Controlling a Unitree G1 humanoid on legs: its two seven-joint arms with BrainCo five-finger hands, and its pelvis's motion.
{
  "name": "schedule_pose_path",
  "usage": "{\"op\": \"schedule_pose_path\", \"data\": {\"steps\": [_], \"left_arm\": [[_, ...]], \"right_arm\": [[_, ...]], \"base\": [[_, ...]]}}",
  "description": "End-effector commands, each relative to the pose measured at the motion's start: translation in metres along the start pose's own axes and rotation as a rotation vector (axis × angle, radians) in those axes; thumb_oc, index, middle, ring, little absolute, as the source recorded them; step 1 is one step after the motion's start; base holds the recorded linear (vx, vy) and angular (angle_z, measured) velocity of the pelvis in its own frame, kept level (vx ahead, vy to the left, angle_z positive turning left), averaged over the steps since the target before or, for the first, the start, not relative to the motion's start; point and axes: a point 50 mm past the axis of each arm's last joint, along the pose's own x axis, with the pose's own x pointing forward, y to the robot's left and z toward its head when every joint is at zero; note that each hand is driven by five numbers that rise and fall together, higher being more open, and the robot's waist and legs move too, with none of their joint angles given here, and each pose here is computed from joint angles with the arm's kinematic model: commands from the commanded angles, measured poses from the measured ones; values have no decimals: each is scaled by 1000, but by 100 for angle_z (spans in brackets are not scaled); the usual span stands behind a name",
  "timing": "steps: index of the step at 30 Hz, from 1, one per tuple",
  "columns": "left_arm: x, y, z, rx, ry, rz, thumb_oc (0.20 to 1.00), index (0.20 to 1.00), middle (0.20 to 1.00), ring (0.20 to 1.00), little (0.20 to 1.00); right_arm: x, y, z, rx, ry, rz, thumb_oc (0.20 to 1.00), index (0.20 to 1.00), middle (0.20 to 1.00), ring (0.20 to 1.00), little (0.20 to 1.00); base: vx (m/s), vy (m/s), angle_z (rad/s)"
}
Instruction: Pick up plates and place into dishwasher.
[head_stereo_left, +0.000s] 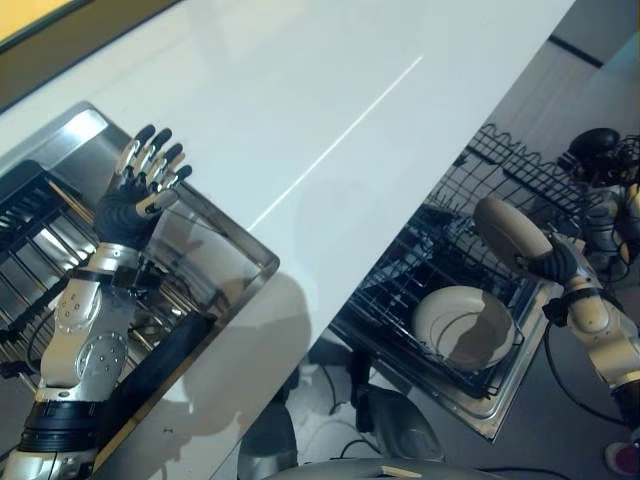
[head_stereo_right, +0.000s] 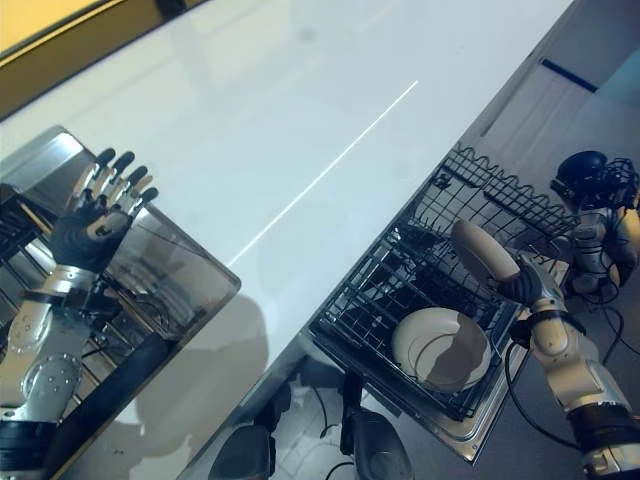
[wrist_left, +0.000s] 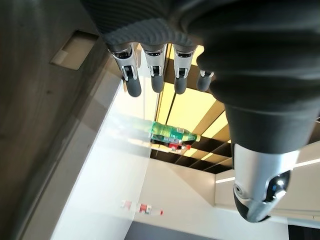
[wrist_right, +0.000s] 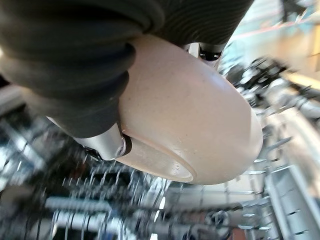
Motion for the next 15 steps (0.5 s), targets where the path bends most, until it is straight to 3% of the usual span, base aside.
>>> {"op": "schedule_pose_path", "data": {"steps": [1,8,15], "left_arm": [[10,-12,16,22,-89,-71,1000,1000,1000,1000,1000],[19,-17,16,35,-113,-87,1000,1000,1000,1000,1000],[30,-26,14,22,-143,-106,1000,1000,1000,1000,1000]], "right_arm": [[11,-24,9,-69,-61,34,200,200,200,200,200],[21,-14,5,-154,-14,144,200,200,200,200,200],[33,-7,-18,-286,185,165,200,200,200,200,200]], "base": [[-40,-74,4],[-14,-65,2],[-58,1,5]]}}
